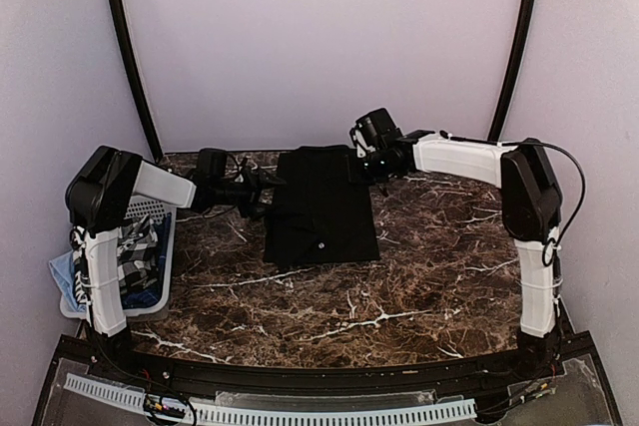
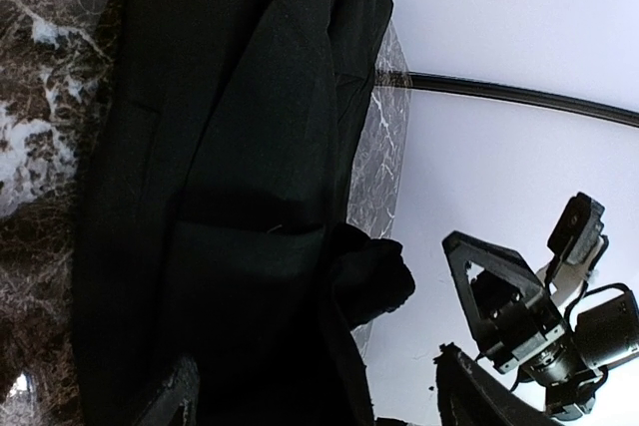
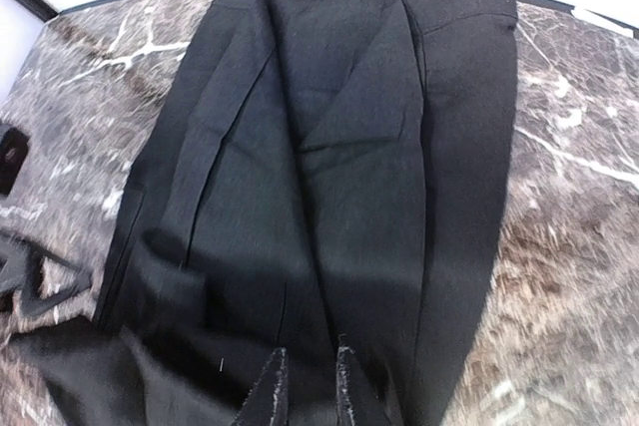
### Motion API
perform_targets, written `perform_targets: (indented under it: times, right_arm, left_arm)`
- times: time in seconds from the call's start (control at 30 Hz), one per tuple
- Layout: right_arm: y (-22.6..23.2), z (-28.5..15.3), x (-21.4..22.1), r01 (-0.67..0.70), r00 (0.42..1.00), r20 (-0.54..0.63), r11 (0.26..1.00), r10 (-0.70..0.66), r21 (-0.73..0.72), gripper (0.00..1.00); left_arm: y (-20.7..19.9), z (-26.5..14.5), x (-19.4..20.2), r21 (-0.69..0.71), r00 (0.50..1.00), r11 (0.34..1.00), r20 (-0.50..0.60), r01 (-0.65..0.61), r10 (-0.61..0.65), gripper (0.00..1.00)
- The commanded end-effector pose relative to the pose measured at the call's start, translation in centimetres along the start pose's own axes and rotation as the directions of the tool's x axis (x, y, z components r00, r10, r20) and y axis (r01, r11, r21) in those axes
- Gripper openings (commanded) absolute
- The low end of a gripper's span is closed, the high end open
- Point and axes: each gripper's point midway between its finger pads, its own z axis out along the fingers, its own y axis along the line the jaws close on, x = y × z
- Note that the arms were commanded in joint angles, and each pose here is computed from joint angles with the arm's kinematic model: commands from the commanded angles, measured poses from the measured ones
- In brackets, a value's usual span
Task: Fold and stack the long sleeve shirts
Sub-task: Smooth out the 2/3-rectangle-folded shirt at the center of the board.
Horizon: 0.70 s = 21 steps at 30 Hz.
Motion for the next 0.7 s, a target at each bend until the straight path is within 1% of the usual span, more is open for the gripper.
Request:
perform_targets:
  times: [0.0, 0.17, 0.3, 0.4, 0.5, 0.6, 0.67]
  right_arm:
    - [4.2, -3.9, 0.1, 0.064, 0.997, 0.043, 0.987, -0.059, -0.146, 0.15]
    - [9.2, -3.8, 5.1, 0.119, 0.990, -0.030, 0.944, -0.135, -0.309, 0.15]
    - [10.7, -2.2, 7.5, 0.089, 0.989, -0.078, 0.929, -0.125, -0.359, 0.14]
    - [10.2, -0.2, 7.6, 0.063, 0.991, -0.092, 0.941, -0.099, -0.332, 0.13]
    - [9.4, 1.9, 6.6, 0.032, 0.993, -0.095, 0.956, -0.063, -0.293, 0.13]
    - [7.0, 4.6, 5.9, -0.016, 0.994, -0.114, 0.982, -0.006, -0.190, 0.13]
    - [4.5, 6.1, 6.3, -0.056, 0.989, -0.141, 0.993, 0.041, -0.103, 0.13]
  left_arm:
    - [-1.3, -0.2, -0.8, 0.032, 1.000, 0.999, 0.025, -0.019, 0.019, 0.81]
    - [-1.4, -0.1, -0.9, 0.037, 1.000, 0.999, 0.025, -0.018, 0.017, 0.80]
    - [-1.7, -0.1, -1.0, 0.040, 0.999, 0.999, 0.024, -0.026, 0.025, 0.80]
    - [-1.8, 0.0, -1.1, 0.037, 0.999, 0.999, 0.020, -0.027, 0.027, 0.80]
    - [-1.7, 0.1, -1.1, 0.033, 0.999, 0.999, 0.017, -0.032, 0.031, 0.80]
    - [-1.4, 0.3, -1.1, 0.028, 1.000, 0.999, 0.012, -0.029, 0.028, 0.80]
    - [-1.3, 0.3, -1.1, 0.024, 0.999, 0.999, 0.010, -0.031, 0.031, 0.80]
